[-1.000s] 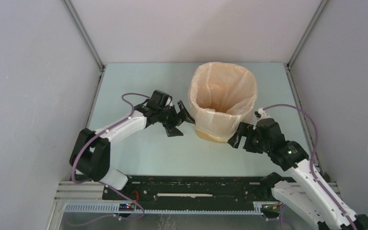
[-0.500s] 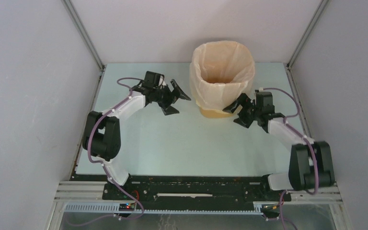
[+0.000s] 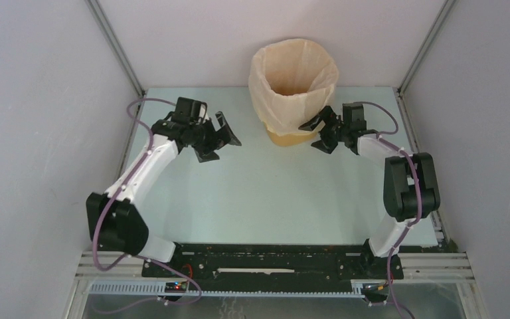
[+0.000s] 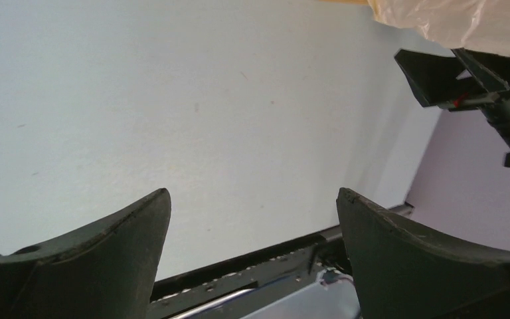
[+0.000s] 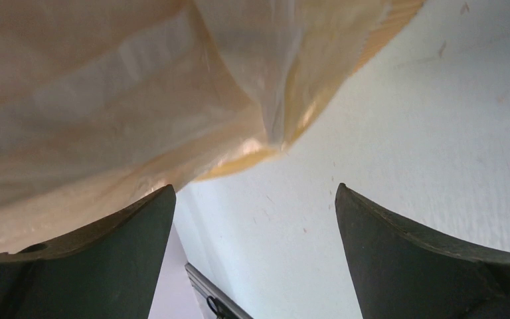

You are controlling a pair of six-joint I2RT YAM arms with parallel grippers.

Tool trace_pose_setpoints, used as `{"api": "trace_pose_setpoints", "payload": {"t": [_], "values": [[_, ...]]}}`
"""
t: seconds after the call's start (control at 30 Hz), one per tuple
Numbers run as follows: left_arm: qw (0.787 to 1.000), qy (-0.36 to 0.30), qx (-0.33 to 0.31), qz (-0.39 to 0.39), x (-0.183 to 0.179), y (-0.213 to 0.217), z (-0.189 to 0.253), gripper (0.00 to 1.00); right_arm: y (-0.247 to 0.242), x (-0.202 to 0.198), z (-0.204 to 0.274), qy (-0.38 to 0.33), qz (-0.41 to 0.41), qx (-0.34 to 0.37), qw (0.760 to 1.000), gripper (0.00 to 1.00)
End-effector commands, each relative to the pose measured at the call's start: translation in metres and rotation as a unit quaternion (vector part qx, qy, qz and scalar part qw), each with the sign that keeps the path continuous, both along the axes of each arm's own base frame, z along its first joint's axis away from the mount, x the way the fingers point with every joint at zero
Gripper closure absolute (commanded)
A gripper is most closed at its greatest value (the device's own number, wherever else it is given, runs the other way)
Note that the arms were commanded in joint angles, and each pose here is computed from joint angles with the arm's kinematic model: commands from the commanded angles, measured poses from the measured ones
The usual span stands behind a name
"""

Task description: Put the trash bags into the trash bin

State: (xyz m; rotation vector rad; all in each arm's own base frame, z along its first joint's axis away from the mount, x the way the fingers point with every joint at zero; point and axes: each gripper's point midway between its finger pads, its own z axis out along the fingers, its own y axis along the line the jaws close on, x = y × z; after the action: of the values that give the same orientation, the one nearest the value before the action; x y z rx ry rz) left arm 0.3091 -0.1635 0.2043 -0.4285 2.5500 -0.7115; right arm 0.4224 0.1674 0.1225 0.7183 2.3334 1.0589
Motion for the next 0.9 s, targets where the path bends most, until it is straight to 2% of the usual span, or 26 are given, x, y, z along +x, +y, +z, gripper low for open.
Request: {"api": "trace_pose_setpoints", "payload": {"t": [0.0,0.1,0.2,0.3,0.5,0.6,0.73,0.87], "values": [[0.994,-0.062,0.073,0.05,-0.02,0.042,0.045,0.0,-0.029,-0.053,0.053,-0.004,0.009,-0.076,0.997,0.0],[0.992,-0.095,0.05,0.07,-0.032,0.046,0.071,0.0,-0.054,-0.105,0.077,-0.019,0.006,-0.156,0.988,0.0],[0.99,-0.12,0.002,0.076,-0.042,0.038,0.105,0.0,-0.072,-0.157,0.116,-0.084,0.009,-0.206,0.975,0.0],[0.984,-0.157,-0.033,0.076,-0.052,0.035,0.143,0.0,-0.08,-0.216,0.156,-0.157,0.019,-0.212,0.964,0.0],[0.957,-0.269,-0.107,0.037,-0.093,0.03,0.233,0.0,-0.092,-0.286,0.192,-0.175,0.004,-0.204,0.963,0.0],[0.931,-0.338,-0.137,0.017,-0.122,0.032,0.278,0.0,-0.095,-0.306,0.237,-0.22,-0.015,-0.191,0.957,0.0],[0.882,-0.452,-0.129,0.032,-0.154,0.055,0.335,0.0,-0.09,-0.338,0.321,-0.32,-0.003,-0.166,0.933,0.0],[0.836,-0.532,-0.122,0.058,-0.174,0.075,0.372,0.0,-0.076,-0.353,0.352,-0.35,0.031,-0.135,0.927,0.0]]}}
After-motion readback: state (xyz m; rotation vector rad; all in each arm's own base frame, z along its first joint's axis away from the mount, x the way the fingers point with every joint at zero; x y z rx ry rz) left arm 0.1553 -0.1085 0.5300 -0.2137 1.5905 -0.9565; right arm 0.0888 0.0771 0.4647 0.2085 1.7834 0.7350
